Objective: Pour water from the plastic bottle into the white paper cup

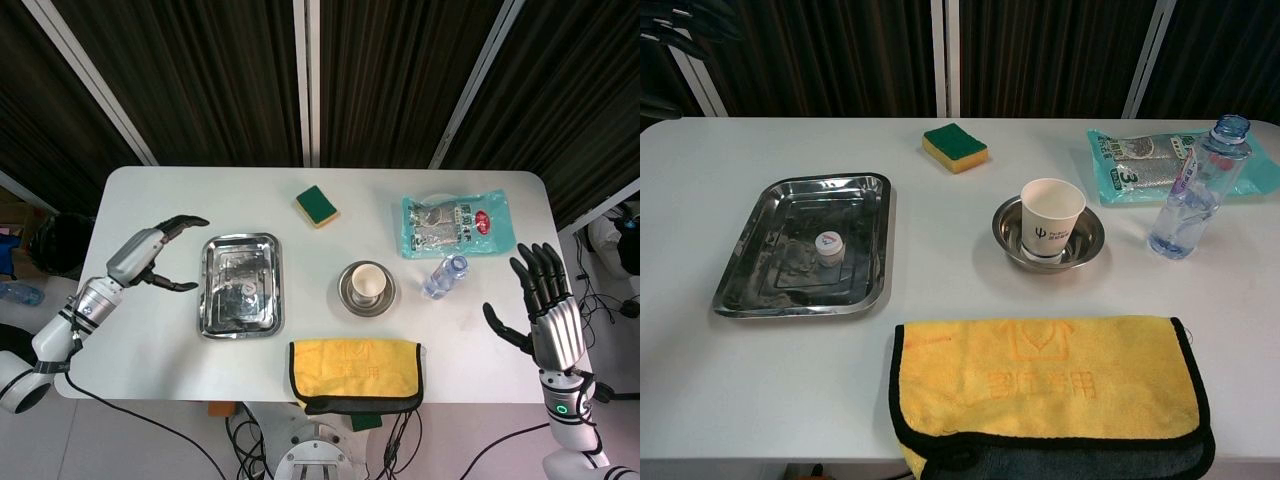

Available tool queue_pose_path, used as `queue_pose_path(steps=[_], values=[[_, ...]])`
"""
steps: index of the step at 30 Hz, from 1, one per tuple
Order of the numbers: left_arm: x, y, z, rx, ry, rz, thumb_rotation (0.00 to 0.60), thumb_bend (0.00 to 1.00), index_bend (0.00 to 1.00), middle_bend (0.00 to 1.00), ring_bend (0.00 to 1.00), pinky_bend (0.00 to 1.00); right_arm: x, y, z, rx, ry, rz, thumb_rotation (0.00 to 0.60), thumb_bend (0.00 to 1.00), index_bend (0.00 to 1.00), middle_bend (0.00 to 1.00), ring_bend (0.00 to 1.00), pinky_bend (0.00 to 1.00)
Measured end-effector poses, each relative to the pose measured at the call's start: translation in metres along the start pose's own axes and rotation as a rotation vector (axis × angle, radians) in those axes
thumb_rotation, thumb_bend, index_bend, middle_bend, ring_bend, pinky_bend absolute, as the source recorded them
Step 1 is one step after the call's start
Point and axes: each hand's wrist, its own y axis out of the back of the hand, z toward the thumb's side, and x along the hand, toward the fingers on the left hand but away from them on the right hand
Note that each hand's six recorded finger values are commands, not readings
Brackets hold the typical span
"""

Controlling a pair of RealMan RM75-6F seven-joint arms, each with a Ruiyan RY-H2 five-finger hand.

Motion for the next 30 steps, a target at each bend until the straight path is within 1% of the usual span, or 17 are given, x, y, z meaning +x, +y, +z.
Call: queue_pose_path(steps=[2,7,16,21,25,28,30], values=[[0.001,-0.002,0.002,0.008,-0.002,-0.009,0.600,0.09,0.18,0.17,0.11,0.17,0.001,-0.001,-0.001,-0.002,-0.006,0.005,0.600,0.32,0.00,0.00,0.00,0.00],[0.001,-0.006,0.003,-0.006,-0.001,-0.025,0.600,0.09,0.18,0.17,0.11,0.17,0.002,-0.004,-0.004,-0.008,-0.018,0.018,0.600,0.32,0.00,0.00,0.00,0.00],[0.000,-0.008,0.009,-0.008,-0.022,-0.034,0.600,0.09,0.18,0.17,0.11,0.17,0.004,-0.008,-0.004,-0.017,-0.025,0.039,0.600,0.32,0.00,0.00,0.00,0.00],[-0.002,-0.010,0.009,0.000,-0.025,-0.041,0.600,0.09,0.18,0.17,0.11,0.17,0.006,-0.011,-0.008,-0.012,-0.045,0.052,0.600,0.32,0.00,0.00,0.00,0.00],[-0.005,-0.010,0.005,0.036,-0.015,-0.028,0.600,0.09,0.18,0.17,0.11,0.17,0.008,-0.014,-0.018,0.004,-0.112,0.064,0.600,0.32,0.00,0.00,0.00,0.00],[-0.009,-0.008,-0.003,0.086,0.013,0.002,0.600,0.09,0.18,0.17,0.11,0.17,0.011,-0.022,-0.028,-0.016,-0.199,0.098,0.600,0.32,0.00,0.00,0.00,0.00],[-0.012,-0.008,-0.010,0.120,0.038,0.027,0.600,0.09,0.18,0.17,0.11,0.17,0.016,-0.030,-0.035,-0.045,-0.267,0.135,0.600,0.32,0.00,0.00,0.00,0.00]])
